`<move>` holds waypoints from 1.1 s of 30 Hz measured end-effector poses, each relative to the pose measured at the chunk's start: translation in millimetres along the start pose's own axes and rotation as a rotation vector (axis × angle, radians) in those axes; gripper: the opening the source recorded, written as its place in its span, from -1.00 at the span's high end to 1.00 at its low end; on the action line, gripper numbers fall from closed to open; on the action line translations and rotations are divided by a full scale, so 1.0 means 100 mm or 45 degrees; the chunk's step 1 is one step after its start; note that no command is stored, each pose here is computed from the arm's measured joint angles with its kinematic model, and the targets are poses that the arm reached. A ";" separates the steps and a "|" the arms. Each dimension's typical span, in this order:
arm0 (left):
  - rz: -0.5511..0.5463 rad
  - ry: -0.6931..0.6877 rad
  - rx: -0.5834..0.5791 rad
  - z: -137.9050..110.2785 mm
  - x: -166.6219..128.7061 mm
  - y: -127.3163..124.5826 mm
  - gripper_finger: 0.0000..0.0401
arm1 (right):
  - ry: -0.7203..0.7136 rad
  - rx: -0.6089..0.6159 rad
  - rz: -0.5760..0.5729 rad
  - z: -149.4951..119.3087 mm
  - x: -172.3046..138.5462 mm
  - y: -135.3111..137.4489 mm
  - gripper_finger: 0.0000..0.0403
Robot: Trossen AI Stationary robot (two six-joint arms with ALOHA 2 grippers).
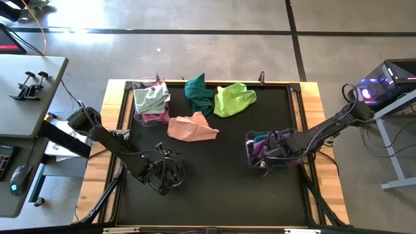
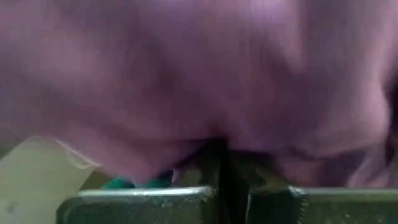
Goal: Sort towels by color in basket
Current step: Put the purple towel into the right transparent bin, then put the orange towel into the left transparent bin
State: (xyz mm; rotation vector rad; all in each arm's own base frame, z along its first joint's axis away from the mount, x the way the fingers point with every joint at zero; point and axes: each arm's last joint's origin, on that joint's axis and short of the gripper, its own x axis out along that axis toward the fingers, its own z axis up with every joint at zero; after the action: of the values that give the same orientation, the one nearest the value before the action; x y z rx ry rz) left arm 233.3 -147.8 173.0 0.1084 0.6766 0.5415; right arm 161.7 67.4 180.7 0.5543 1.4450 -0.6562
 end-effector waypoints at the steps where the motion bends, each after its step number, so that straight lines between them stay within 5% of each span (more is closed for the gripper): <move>1: 0.000 0.000 0.000 0.00 0.00 0.00 0.29 | 0.012 -0.005 0.008 0.00 0.02 -0.01 1.00; 9: 0.004 -0.004 0.000 0.00 0.00 0.00 0.29 | -0.034 -0.050 -0.052 0.05 -0.35 0.04 1.00; 19: 0.004 -0.004 0.000 0.00 0.00 0.00 0.29 | -0.619 -0.107 -0.145 -0.01 -1.12 0.12 1.00; 33: 0.006 -0.005 0.010 0.00 0.00 0.00 0.29 | -1.152 -0.187 0.027 -0.03 -0.55 0.42 0.90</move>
State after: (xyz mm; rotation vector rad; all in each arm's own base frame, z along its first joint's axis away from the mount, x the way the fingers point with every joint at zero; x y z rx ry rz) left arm 233.5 -147.5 173.1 0.1186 0.6749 0.5430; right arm 189.1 103.4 233.7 0.1088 0.6232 -0.6544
